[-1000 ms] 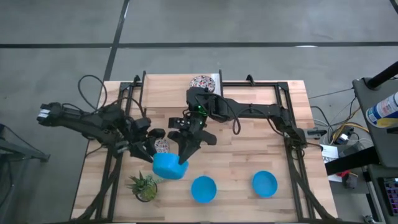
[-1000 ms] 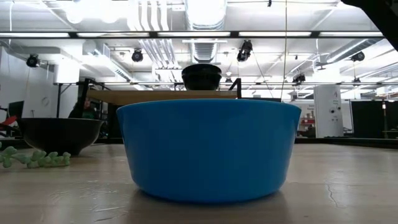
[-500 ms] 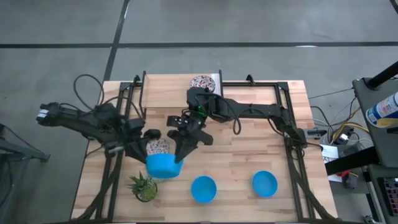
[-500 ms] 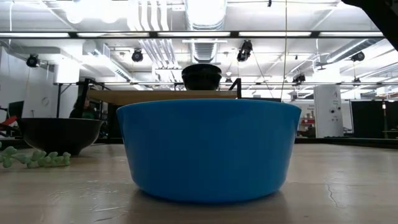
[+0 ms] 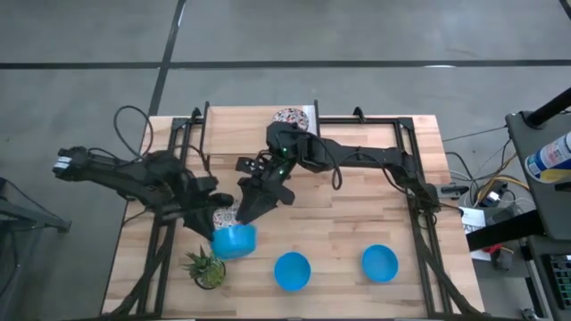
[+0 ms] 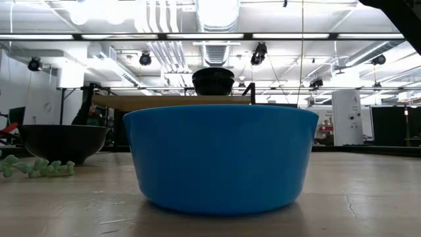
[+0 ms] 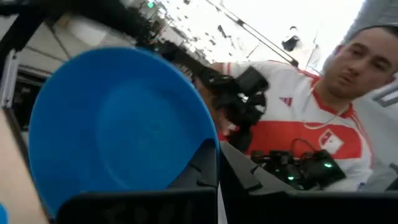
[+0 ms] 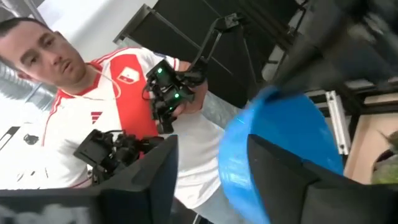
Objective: Pick & Place Mini bowls
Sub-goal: Put the blue bowl on the shelf
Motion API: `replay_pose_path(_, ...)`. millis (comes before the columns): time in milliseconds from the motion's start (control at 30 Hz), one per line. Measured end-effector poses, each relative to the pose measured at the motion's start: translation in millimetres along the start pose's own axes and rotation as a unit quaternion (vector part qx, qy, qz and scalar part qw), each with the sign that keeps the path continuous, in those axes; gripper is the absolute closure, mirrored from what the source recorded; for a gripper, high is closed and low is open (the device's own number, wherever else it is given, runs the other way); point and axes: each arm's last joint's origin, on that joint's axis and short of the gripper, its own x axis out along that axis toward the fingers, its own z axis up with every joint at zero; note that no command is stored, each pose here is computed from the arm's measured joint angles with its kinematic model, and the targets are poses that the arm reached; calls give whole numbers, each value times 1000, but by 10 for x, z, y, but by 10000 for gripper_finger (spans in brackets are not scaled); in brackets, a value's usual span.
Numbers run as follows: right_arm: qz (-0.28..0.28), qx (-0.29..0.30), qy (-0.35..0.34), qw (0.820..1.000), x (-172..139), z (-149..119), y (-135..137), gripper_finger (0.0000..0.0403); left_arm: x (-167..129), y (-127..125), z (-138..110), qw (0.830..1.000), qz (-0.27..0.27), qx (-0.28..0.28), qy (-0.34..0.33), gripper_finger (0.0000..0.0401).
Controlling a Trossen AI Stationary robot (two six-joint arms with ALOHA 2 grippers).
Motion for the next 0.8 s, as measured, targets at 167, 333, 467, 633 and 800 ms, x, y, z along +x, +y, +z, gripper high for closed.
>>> replay_pose_path(167, -8, -13, -10, 1000, -141, 73, -60, 175, -47, 50, -95, 998, 52, -35, 28, 401)
replay_pose_path(333, -13, -16, -18, 1000, -231, 117, -78, 161, -161, 174, -256, 979, 191, -52, 38, 401)
replay_pose_path(467, -13, -27, -20, 999, -248, 127, -63, 163, -287, 308, -390, 936, 344, -53, 47, 401)
replay_pose_path(633, -14, -28, -21, 999, -228, 118, -54, 169, -412, 372, -406, 873, 485, -34, 32, 401)
replay_pose_path(800, -12, -66, -35, 997, -178, 110, 62, 170, -508, 378, -280, 817, 575, -26, 17, 401)
